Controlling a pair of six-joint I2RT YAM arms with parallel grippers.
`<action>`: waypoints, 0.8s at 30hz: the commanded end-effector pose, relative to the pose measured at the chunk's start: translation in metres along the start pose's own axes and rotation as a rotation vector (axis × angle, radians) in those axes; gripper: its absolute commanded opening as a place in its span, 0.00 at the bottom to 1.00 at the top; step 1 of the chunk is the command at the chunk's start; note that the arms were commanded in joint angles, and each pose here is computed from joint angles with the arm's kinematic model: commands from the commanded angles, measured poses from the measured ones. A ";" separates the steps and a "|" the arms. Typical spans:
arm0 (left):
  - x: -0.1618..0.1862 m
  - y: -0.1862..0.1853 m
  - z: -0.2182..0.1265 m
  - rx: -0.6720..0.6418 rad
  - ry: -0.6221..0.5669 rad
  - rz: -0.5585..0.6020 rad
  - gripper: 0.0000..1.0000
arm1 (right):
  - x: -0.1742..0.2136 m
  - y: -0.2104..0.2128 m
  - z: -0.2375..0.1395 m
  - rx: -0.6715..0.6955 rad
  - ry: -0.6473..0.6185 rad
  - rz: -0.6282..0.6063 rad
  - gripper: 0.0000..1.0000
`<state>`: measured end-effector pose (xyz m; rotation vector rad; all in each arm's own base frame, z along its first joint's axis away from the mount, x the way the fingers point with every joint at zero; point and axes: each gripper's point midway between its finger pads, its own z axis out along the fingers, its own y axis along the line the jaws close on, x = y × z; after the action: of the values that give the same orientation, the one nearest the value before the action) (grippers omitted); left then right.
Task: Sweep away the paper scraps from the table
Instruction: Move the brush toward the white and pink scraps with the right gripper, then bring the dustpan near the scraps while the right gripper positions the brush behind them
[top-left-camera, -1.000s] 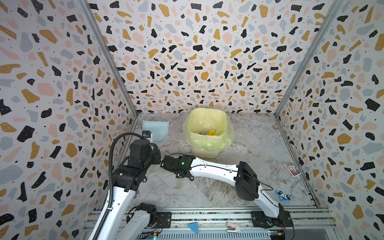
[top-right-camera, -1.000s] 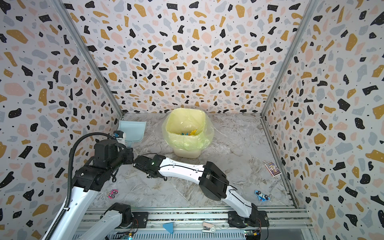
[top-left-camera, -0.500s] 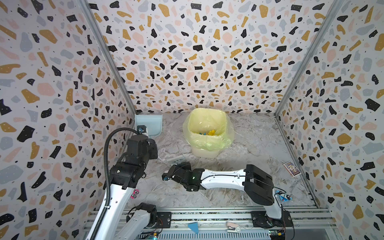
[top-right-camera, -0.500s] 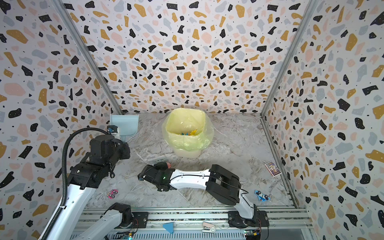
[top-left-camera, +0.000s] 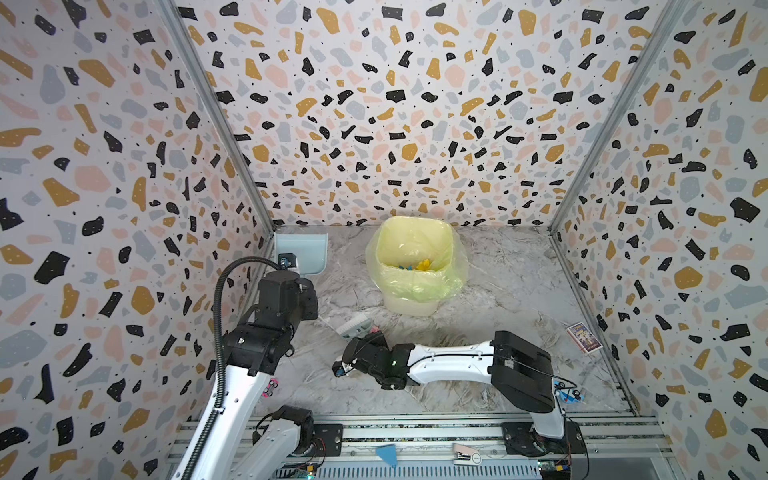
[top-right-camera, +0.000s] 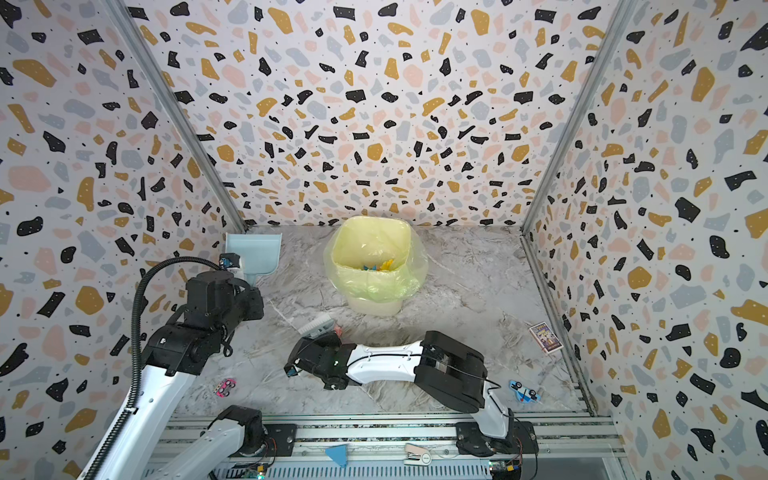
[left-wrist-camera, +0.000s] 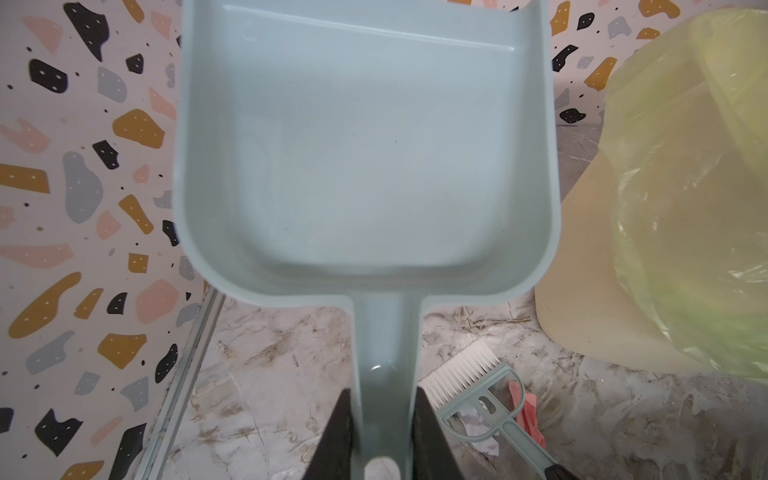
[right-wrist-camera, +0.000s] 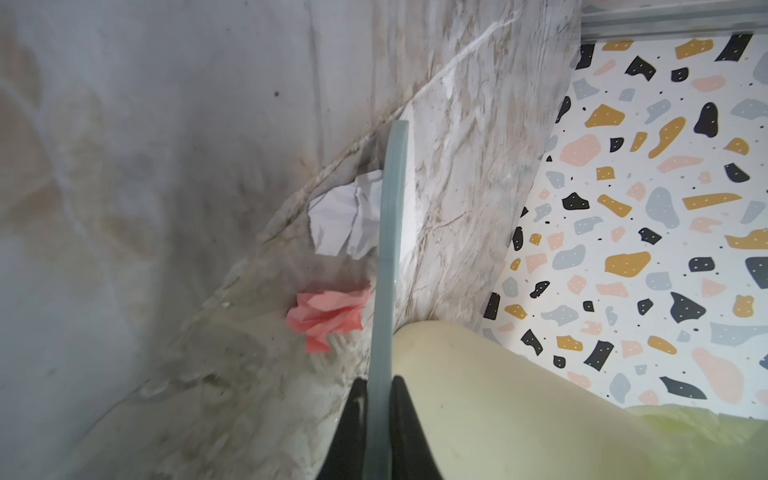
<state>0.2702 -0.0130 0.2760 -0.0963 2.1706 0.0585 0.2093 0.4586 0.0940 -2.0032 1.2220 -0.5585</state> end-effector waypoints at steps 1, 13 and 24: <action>-0.007 -0.007 0.000 0.048 -0.036 -0.023 0.00 | 0.016 0.013 -0.036 -0.096 0.018 0.010 0.00; 0.015 -0.027 0.005 0.168 0.005 -0.053 0.02 | 0.051 0.100 -0.096 -0.367 0.157 0.018 0.00; 0.019 -0.033 0.005 0.203 0.024 -0.060 0.05 | 0.029 -0.004 -0.137 -0.253 0.106 0.361 0.00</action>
<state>0.2628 -0.0444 0.2509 -0.0416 2.2188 -0.1687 0.1392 0.3842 0.1516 -1.9766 1.6546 -0.4526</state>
